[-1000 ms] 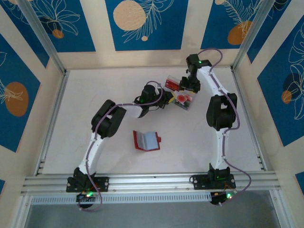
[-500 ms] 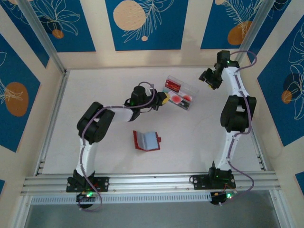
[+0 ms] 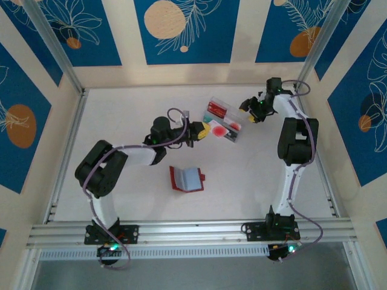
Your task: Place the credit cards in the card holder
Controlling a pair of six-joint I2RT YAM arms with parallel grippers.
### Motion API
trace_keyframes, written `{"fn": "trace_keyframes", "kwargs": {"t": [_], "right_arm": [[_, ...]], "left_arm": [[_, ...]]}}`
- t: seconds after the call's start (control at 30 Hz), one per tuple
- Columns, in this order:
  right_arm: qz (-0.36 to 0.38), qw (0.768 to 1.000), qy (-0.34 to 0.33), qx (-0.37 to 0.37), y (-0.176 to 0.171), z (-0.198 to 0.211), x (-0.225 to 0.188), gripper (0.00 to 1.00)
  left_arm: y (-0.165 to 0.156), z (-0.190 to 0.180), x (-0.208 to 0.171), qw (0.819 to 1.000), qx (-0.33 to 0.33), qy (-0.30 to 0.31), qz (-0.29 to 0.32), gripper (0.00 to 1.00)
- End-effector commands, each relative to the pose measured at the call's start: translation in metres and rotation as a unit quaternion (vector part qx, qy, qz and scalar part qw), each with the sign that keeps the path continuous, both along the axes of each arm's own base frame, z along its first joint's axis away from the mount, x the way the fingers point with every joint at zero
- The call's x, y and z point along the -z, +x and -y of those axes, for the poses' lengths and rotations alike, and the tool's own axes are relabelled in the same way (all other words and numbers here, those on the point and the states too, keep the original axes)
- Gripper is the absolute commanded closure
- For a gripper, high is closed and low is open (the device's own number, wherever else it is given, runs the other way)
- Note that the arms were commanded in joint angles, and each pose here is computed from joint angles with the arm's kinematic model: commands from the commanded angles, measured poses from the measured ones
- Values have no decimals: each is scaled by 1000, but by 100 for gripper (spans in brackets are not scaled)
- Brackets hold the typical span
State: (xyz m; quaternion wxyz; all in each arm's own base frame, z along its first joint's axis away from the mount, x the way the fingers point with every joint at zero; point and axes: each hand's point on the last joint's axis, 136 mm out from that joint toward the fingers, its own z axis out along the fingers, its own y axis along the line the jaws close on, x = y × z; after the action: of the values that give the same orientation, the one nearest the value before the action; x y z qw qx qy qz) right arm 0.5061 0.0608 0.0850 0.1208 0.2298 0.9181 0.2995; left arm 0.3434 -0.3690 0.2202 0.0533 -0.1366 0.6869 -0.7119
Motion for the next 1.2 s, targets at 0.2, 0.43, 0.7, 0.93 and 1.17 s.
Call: {"fn": "trace_keyframes", "kwargs": {"t": [0.2, 0.43, 0.7, 0.93, 1.17], "right_arm": [[-23, 999, 18, -46, -68, -62, -7, 48], [-9, 997, -36, -65, -118, -77, -32, 48], [84, 990, 41, -102, -152, -83, -112, 49], [139, 955, 140, -221, -185, -140, -157, 44], [79, 961, 115, -240, -189, -151, -124, 48]], "left_arm": [[-27, -14, -20, 998, 54, -33, 17, 100], [-34, -24, -14, 996, 75, -44, 15, 100], [-38, -24, -2, 993, 105, -51, 21, 100], [-33, -21, 4, 993, 108, -49, 20, 100], [-33, -21, 3, 993, 109, -50, 19, 100]]}}
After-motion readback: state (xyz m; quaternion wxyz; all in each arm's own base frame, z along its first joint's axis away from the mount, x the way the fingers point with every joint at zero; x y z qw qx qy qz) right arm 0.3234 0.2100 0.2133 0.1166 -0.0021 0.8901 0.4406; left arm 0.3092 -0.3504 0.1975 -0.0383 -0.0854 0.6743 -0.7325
